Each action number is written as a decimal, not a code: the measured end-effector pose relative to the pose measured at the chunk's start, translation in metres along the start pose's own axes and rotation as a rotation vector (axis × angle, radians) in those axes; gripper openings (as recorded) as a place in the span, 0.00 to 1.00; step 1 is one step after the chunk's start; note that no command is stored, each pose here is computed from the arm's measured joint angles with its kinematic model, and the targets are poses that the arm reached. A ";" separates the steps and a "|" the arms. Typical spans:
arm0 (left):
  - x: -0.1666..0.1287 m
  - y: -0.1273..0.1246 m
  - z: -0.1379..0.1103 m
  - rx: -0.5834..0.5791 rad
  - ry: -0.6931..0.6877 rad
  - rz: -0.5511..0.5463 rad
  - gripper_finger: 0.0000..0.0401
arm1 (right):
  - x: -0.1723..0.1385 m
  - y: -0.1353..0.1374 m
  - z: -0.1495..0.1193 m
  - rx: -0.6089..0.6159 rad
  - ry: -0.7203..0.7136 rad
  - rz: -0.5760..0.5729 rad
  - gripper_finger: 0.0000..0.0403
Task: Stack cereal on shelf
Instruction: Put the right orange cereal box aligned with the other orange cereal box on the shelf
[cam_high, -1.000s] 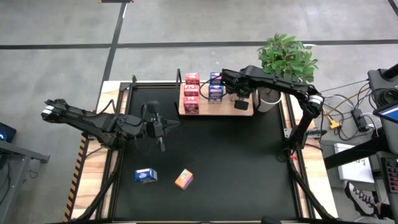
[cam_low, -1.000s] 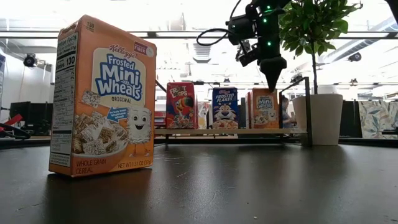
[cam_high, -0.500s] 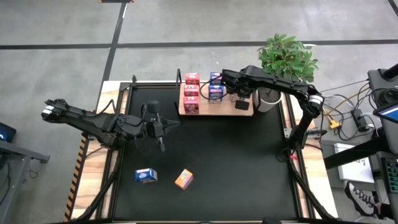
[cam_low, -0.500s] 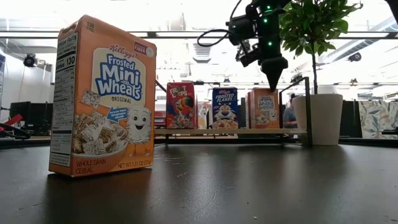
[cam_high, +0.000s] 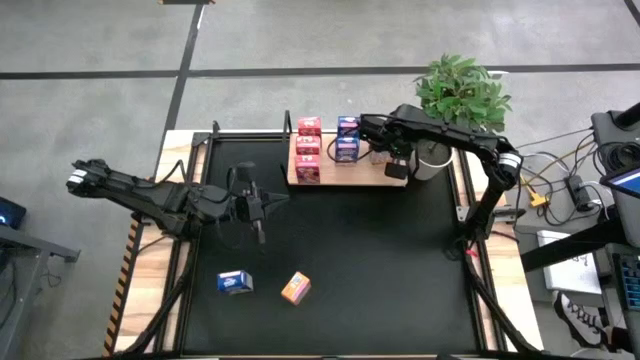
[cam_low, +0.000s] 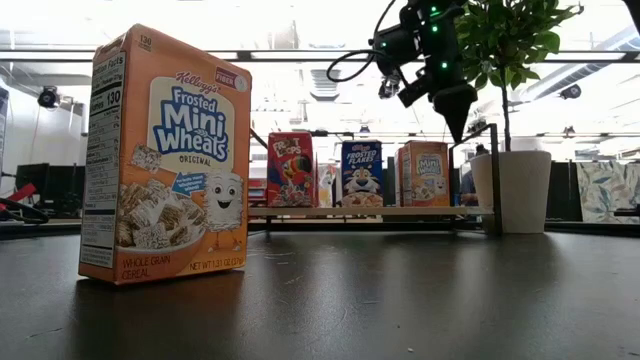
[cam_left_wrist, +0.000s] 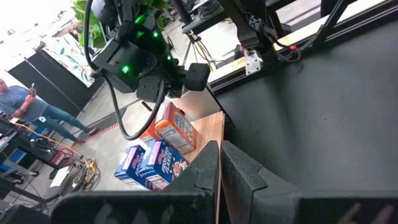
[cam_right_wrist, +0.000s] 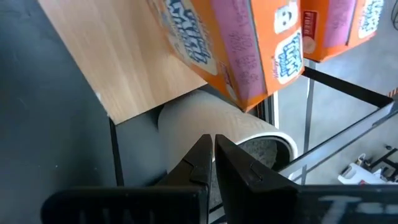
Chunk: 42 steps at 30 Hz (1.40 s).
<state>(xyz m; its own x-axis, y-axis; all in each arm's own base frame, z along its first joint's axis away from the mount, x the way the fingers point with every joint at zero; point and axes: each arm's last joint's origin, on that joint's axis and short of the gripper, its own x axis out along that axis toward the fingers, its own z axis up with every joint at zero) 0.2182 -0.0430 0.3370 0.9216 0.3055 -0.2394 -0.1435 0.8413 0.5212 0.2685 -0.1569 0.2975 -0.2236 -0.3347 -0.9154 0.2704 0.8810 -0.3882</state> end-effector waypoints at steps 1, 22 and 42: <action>0.000 0.000 0.000 0.000 0.000 0.000 0.00 | 0.000 0.000 0.000 0.004 -0.001 -0.001 0.03; 0.000 0.000 0.000 0.000 0.004 -0.002 0.00 | 0.001 -0.008 0.010 0.017 -0.091 -0.074 0.03; 0.000 0.000 -0.001 0.003 0.005 -0.002 0.00 | -0.047 -0.008 0.010 0.106 -0.248 -0.001 0.03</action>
<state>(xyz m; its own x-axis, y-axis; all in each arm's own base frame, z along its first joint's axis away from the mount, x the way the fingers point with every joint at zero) 0.2180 -0.0430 0.3365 0.9202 0.3057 -0.2443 -0.1404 0.8407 0.5231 0.2866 -0.1513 0.3428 0.0089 -0.4186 -0.9081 0.3696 0.8452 -0.3860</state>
